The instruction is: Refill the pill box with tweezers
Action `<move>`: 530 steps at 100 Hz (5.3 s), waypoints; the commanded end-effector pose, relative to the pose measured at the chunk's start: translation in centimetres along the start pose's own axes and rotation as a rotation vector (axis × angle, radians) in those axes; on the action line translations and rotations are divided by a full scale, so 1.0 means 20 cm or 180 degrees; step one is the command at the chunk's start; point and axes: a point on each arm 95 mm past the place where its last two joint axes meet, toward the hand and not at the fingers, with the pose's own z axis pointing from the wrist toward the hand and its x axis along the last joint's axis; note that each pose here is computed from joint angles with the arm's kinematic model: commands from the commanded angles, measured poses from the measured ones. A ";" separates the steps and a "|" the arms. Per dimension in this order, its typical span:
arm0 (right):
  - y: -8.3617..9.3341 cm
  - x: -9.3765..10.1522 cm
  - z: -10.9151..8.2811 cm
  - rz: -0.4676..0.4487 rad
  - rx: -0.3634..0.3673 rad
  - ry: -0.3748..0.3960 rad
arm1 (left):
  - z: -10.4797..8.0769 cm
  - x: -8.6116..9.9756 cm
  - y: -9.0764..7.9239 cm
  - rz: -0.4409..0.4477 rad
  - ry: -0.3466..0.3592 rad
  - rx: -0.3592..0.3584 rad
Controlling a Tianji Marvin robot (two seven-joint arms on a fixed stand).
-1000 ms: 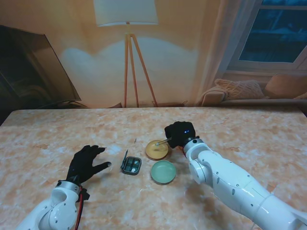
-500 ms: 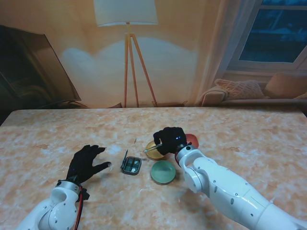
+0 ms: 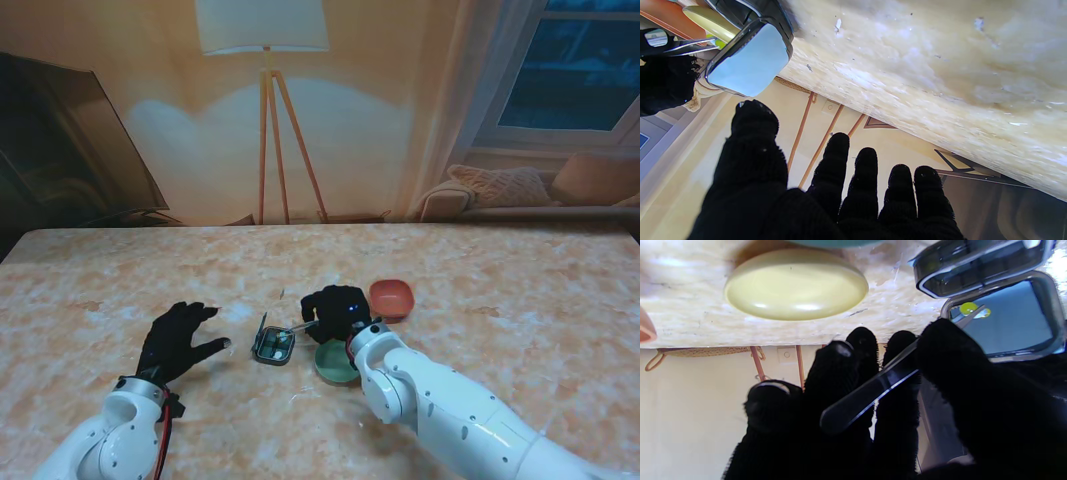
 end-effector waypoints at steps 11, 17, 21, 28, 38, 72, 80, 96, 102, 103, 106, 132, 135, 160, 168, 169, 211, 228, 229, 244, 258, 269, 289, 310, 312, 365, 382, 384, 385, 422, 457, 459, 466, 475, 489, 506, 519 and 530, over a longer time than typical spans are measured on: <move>-0.06 0.00 0.00 0.0034 0.0100 -0.0065 | -0.01 0.00 0.01 -0.0005 0.0000 -0.0045; -0.07 -0.01 0.01 0.0036 0.0109 -0.0091 | -0.02 0.00 0.01 -0.0010 -0.0002 -0.0045; -0.07 -0.01 0.01 0.0039 0.0113 -0.0107 | -0.02 0.00 0.01 -0.0013 -0.0004 -0.0047; -0.08 -0.02 0.02 0.0045 0.0119 -0.0123 | -0.02 0.00 0.01 -0.0014 -0.0008 -0.0051; -0.09 -0.02 0.03 0.0045 0.0129 -0.0146 | -0.02 0.00 0.01 -0.0020 -0.0013 -0.0051; -0.11 -0.03 0.05 0.0085 0.0157 -0.0201 | -0.02 0.00 0.01 -0.0040 -0.0032 -0.0043; -0.11 -0.03 0.05 0.0079 0.0171 -0.0201 | -0.02 0.00 0.01 -0.0049 -0.0039 -0.0040; -0.10 -0.03 0.05 0.0086 0.0114 -0.0209 | -0.03 0.00 0.01 -0.0047 -0.0049 -0.0040; -0.08 -0.04 0.05 0.0075 0.0089 -0.0215 | -0.03 0.00 0.01 -0.0051 -0.0054 -0.0041; -0.08 -0.04 0.05 0.0073 0.0086 -0.0217 | -0.03 0.00 0.01 -0.0051 -0.0055 -0.0041; -0.07 -0.05 0.04 0.0066 0.0074 -0.0223 | -0.03 0.00 0.02 -0.0051 -0.0056 -0.0041; 0.03 -0.14 0.02 -0.0045 -0.0061 -0.0301 | -0.02 0.00 0.01 -0.0036 -0.0044 -0.0039; 0.05 -0.15 0.01 -0.0067 -0.0077 -0.0315 | -0.02 0.00 0.01 -0.0033 -0.0041 -0.0040; 0.15 -0.34 -0.05 -0.0242 -0.0170 -0.0511 | -0.02 0.01 0.01 -0.0017 -0.0027 -0.0037; 0.18 -0.41 -0.07 -0.0313 -0.0170 -0.0586 | -0.02 0.01 0.01 -0.0012 -0.0025 -0.0032; 0.18 -0.42 -0.08 -0.0321 -0.0169 -0.0596 | -0.02 0.01 0.01 -0.0011 -0.0024 -0.0032; 0.20 -0.70 -0.18 -0.0517 -0.0117 -0.0988 | 0.00 0.02 0.02 -0.0005 -0.0001 -0.0036; 0.17 -0.76 -0.19 -0.0550 -0.0023 -0.1112 | 0.00 0.02 0.02 -0.0001 -0.0005 -0.0049; 0.16 -0.76 -0.19 -0.0549 -0.0018 -0.1119 | 0.00 0.02 0.02 -0.0001 -0.0006 -0.0049; 0.13 -0.79 -0.19 -0.0547 0.0059 -0.1187 | 0.00 0.02 0.02 0.0009 -0.0012 -0.0054; 0.09 -0.81 -0.18 -0.0528 0.0108 -0.1240 | 0.00 0.02 0.01 0.0017 -0.0007 -0.0058; 0.08 -0.81 -0.18 -0.0521 0.0155 -0.1261 | 0.00 0.02 0.01 0.0021 -0.0009 -0.0063; 0.06 -0.81 -0.16 -0.0485 0.0197 -0.1260 | 0.00 0.03 0.02 0.0018 -0.0014 -0.0071; 0.06 -0.81 -0.15 -0.0475 0.0230 -0.1224 | 0.00 0.03 0.02 0.0019 -0.0026 -0.0071; 0.06 -0.81 -0.15 -0.0477 0.0233 -0.1221 | 0.00 0.03 0.01 0.0019 -0.0026 -0.0071; 0.18 -0.79 -0.16 -0.0586 0.0191 -0.1084 | 0.02 0.02 -0.01 0.0158 0.0063 -0.0134; 0.22 -0.78 -0.19 -0.0555 0.0149 -0.0980 | 0.06 0.03 0.00 0.0231 0.0139 -0.0210; 0.23 -0.77 -0.19 -0.0558 0.0143 -0.0964 | 0.06 0.03 0.00 0.0243 0.0146 -0.0217; 0.23 -0.77 -0.20 -0.0559 0.0139 -0.0955 | 0.07 0.03 0.00 0.0250 0.0150 -0.0220; 0.31 -0.69 -0.26 -0.0478 -0.0047 -0.0608 | 0.14 0.04 0.05 0.0386 0.0173 -0.0400; 0.36 -0.66 -0.29 -0.0471 -0.0108 -0.0422 | 0.22 0.03 0.10 0.0479 0.0156 -0.0651; 0.36 -0.66 -0.29 -0.0470 -0.0113 -0.0417 | 0.22 0.03 0.10 0.0471 0.0159 -0.0661; 0.36 -0.66 -0.29 -0.0472 -0.0125 -0.0404 | 0.24 0.03 0.12 0.0470 0.0167 -0.0712; 0.37 -0.65 -0.30 -0.0472 -0.0140 -0.0387 | 0.26 0.03 0.15 0.0446 0.0174 -0.0765; 0.37 -0.65 -0.30 -0.0463 -0.0171 -0.0364 | 0.28 0.04 0.19 0.0419 0.0188 -0.0819; 0.38 -0.63 -0.30 -0.0462 -0.0169 -0.0337 | 0.29 0.04 0.23 0.0388 0.0194 -0.0852; 0.38 -0.63 -0.30 -0.0476 -0.0166 -0.0324 | 0.29 0.04 0.24 0.0356 0.0192 -0.0885; 0.38 -0.62 -0.29 -0.0488 -0.0181 -0.0315 | 0.29 0.05 0.25 0.0329 0.0203 -0.0924</move>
